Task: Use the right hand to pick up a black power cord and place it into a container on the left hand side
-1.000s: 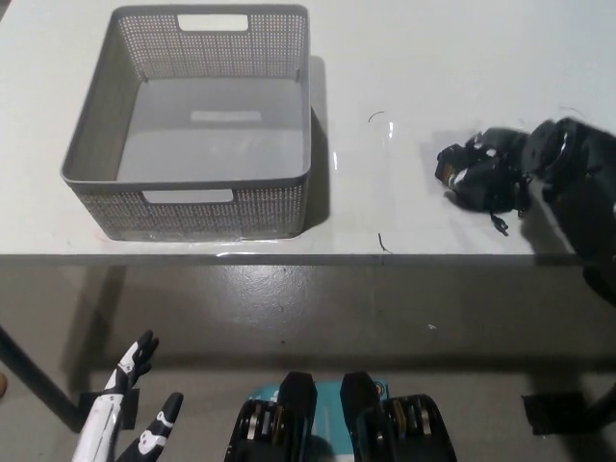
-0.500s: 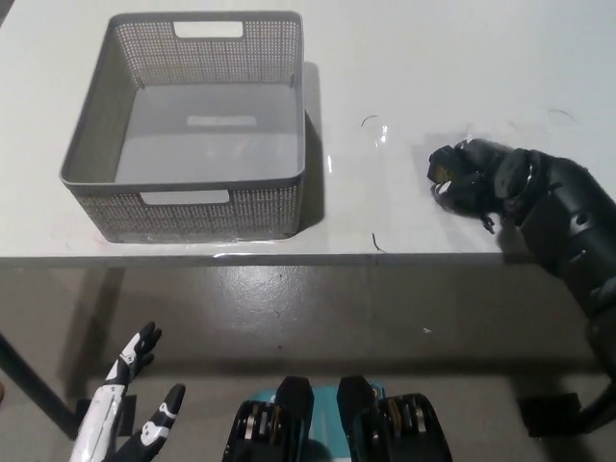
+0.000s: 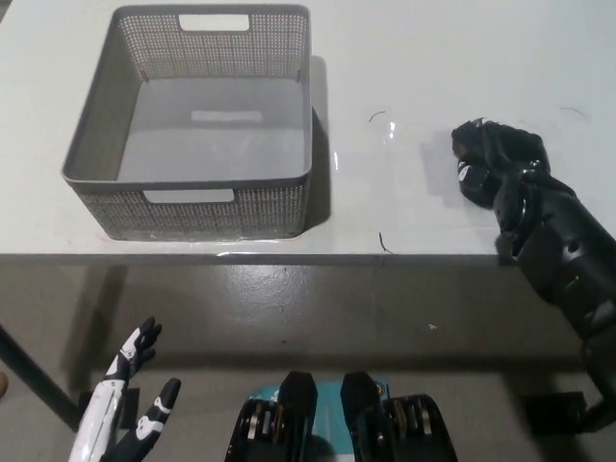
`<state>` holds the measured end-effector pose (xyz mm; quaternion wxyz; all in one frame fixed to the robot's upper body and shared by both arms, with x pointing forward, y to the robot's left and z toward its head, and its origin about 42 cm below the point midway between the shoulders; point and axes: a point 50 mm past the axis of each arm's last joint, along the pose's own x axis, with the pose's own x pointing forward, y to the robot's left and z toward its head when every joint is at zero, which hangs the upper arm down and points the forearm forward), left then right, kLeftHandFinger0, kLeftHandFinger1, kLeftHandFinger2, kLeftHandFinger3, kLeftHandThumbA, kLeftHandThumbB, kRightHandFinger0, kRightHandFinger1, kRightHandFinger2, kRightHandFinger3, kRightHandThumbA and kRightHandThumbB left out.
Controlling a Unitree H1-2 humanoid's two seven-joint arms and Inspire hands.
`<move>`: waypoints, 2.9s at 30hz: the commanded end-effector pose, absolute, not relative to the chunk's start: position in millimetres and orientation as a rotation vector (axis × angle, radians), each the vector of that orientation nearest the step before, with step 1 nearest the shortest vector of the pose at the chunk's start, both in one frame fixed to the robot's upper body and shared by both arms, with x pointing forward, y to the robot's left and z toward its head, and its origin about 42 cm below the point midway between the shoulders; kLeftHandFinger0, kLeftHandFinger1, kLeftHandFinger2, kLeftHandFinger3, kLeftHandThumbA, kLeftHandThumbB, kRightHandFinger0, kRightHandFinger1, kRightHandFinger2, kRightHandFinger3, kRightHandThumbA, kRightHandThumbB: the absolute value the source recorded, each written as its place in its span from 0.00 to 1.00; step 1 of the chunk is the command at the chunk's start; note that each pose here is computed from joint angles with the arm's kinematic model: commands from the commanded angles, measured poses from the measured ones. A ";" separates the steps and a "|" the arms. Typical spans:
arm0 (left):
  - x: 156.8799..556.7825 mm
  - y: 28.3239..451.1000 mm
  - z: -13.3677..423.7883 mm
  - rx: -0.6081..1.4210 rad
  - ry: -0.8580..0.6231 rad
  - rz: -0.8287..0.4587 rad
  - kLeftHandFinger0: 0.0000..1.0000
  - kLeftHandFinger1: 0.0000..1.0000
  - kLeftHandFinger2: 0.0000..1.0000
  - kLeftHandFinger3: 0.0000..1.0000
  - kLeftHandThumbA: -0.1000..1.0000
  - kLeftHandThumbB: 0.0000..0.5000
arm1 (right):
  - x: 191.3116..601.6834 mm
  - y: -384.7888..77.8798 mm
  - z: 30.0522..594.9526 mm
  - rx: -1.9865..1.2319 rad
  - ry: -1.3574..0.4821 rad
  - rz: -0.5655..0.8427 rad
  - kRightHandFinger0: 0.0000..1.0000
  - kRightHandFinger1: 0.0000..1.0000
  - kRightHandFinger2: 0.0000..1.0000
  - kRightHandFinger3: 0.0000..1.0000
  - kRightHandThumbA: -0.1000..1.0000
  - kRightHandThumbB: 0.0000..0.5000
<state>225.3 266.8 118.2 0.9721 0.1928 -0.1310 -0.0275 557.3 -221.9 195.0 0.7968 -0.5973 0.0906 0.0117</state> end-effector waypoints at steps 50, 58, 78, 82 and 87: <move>217.8 251.9 113.5 0.433 -0.250 -0.203 0.97 0.96 0.89 1.00 0.69 0.26 | 516.9 77.6 456.8 -0.696 -0.842 0.118 0.00 0.05 0.59 0.50 0.00 0.34; 217.6 239.8 116.2 0.463 -0.254 -0.244 0.96 0.92 0.85 1.00 0.66 0.21 | 512.9 101.5 414.2 -0.817 -0.737 0.197 0.00 0.00 0.42 0.33 0.00 0.46; 233.6 230.2 131.6 0.551 -0.325 -0.332 0.98 0.82 0.72 1.00 0.64 0.19 | 545.9 50.3 371.0 -0.901 -0.396 0.340 1.00 1.00 1.00 1.00 0.74 1.00; 236.5 230.4 131.6 0.558 -0.322 -0.352 1.00 0.81 0.71 1.00 0.74 0.26 | 548.7 43.0 370.7 -0.939 -0.422 0.335 1.00 1.00 1.00 1.00 0.93 1.00; 240.8 229.8 134.0 0.573 -0.329 -0.369 0.80 0.74 0.68 1.00 0.77 0.30 | 553.9 30.4 373.0 -0.925 -0.433 0.334 1.00 1.00 1.00 1.00 1.00 1.00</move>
